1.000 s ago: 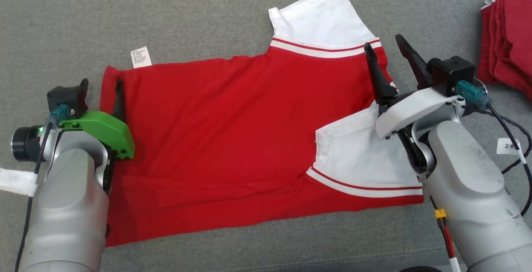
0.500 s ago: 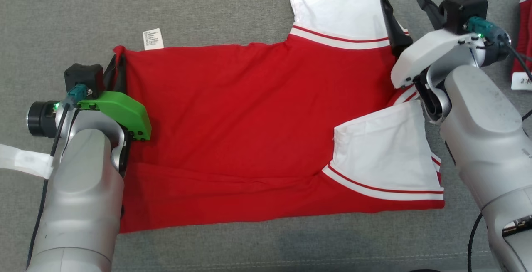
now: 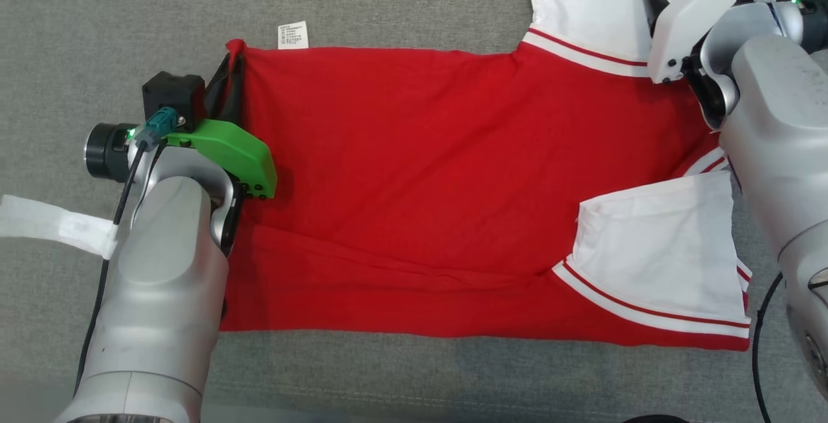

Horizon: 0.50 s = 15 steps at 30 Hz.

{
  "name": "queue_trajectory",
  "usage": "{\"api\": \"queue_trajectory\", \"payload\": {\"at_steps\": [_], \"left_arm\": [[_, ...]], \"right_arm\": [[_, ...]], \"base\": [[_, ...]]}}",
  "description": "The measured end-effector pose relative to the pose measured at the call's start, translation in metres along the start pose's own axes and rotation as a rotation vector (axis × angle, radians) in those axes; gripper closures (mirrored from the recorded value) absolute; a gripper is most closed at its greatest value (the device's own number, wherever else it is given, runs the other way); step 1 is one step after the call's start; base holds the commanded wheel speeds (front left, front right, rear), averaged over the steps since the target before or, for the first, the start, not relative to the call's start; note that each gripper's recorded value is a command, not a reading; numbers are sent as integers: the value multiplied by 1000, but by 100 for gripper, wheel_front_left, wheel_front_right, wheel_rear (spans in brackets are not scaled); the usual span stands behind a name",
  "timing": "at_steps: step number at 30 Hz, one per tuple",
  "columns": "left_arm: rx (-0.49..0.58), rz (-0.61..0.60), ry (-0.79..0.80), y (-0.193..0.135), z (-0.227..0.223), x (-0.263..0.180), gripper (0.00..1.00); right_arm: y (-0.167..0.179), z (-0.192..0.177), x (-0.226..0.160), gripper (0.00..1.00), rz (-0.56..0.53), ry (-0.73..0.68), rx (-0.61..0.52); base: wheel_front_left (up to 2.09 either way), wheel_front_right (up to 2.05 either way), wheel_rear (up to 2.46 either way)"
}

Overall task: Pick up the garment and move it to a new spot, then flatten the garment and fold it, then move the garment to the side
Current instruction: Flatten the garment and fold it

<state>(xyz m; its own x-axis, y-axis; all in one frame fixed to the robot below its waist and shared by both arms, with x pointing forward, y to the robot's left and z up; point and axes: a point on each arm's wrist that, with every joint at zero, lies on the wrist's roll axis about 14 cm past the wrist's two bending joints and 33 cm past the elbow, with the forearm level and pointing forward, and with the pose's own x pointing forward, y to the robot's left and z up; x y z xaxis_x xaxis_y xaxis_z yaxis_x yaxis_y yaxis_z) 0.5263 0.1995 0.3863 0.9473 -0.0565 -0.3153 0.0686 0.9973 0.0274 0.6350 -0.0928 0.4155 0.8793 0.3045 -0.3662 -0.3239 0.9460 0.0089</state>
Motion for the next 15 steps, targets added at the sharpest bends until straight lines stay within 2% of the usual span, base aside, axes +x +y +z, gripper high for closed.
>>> {"api": "queue_trajectory", "payload": {"at_steps": [2,4,5,6,7,8,15], "left_arm": [[-6,5,1,2,-1,-1,100],[-5,10,3,5,-1,-2,100],[-4,12,3,6,-2,-3,100],[-4,14,4,7,-2,-3,100],[-5,15,7,7,-3,-3,100],[-8,16,8,8,-4,-3,100],[-17,9,2,3,-4,1,100]], "right_arm": [[-2,-5,5,0,-7,27,-7],[-1,-8,10,21,-7,36,-1],[2,-9,12,49,-2,37,-1],[5,-8,14,68,3,36,1],[8,-8,16,80,10,33,-5],[11,-8,18,100,16,27,-9],[3,2,18,100,-3,-31,-22]], "base": [[0,0,0],[0,0,0],[0,0,0],[0,0,0],[0,0,0],[0,0,0],[0,0,0]]}}
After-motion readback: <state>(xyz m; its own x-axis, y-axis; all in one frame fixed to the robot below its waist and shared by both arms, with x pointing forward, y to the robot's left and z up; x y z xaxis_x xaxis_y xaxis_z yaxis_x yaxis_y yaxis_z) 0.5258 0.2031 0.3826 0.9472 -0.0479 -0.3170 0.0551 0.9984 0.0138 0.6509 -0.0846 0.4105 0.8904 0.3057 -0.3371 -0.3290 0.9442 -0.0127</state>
